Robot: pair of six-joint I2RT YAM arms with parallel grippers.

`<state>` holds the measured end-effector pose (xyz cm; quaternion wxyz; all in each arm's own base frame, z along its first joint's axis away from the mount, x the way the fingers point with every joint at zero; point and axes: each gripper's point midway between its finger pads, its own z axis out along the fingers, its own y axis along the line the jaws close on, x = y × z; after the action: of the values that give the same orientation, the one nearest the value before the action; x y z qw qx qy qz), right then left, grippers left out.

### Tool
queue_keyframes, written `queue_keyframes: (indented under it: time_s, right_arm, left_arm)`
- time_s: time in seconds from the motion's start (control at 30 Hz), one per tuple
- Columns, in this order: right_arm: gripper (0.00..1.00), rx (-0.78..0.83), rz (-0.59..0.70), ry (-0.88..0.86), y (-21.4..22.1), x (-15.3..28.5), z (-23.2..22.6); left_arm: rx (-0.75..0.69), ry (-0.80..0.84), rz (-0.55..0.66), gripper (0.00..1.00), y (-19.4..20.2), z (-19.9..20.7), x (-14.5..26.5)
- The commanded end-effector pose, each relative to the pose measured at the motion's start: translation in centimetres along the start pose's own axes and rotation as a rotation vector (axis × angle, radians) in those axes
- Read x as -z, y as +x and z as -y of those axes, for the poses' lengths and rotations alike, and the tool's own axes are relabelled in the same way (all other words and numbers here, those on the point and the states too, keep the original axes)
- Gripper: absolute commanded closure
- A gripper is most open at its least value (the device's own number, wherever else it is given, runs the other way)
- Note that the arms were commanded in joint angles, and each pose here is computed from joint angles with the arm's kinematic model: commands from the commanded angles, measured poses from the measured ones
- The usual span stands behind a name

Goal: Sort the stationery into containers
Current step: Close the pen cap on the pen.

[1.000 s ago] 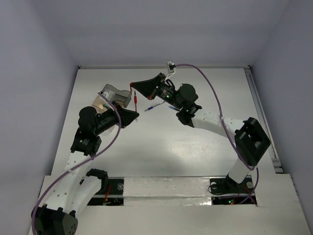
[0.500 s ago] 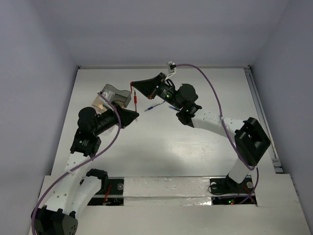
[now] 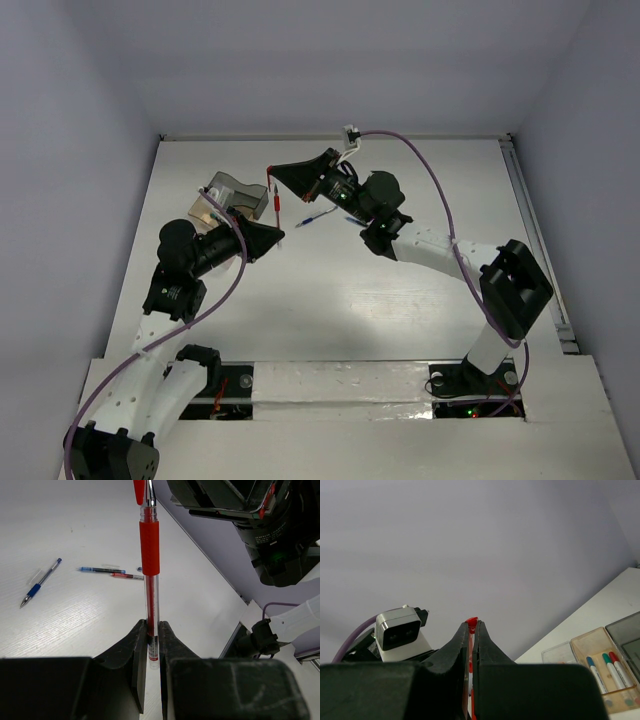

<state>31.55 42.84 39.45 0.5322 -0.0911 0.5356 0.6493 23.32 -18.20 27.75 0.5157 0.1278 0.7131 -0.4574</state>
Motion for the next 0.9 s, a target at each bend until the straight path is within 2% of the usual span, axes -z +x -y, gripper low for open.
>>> queue_keyframes:
  time_s: [0.0,0.47,0.87]
  right_arm:
    - [1.0,0.017,0.063,-0.048,-2.2,-0.4,-1.8]
    - [1.0,0.009,0.08,-0.057,-3.3,0.1,-1.6]
    - [1.0,-0.002,0.036,-0.044,-1.8,0.5,-0.7]
  left_arm:
    - [-0.053,0.054,0.046,1.0,-1.4,1.5,0.2]
    - [-0.051,0.053,0.044,1.0,-1.4,1.4,0.1]
    - [-0.051,0.05,0.045,1.0,-1.5,1.4,0.1]
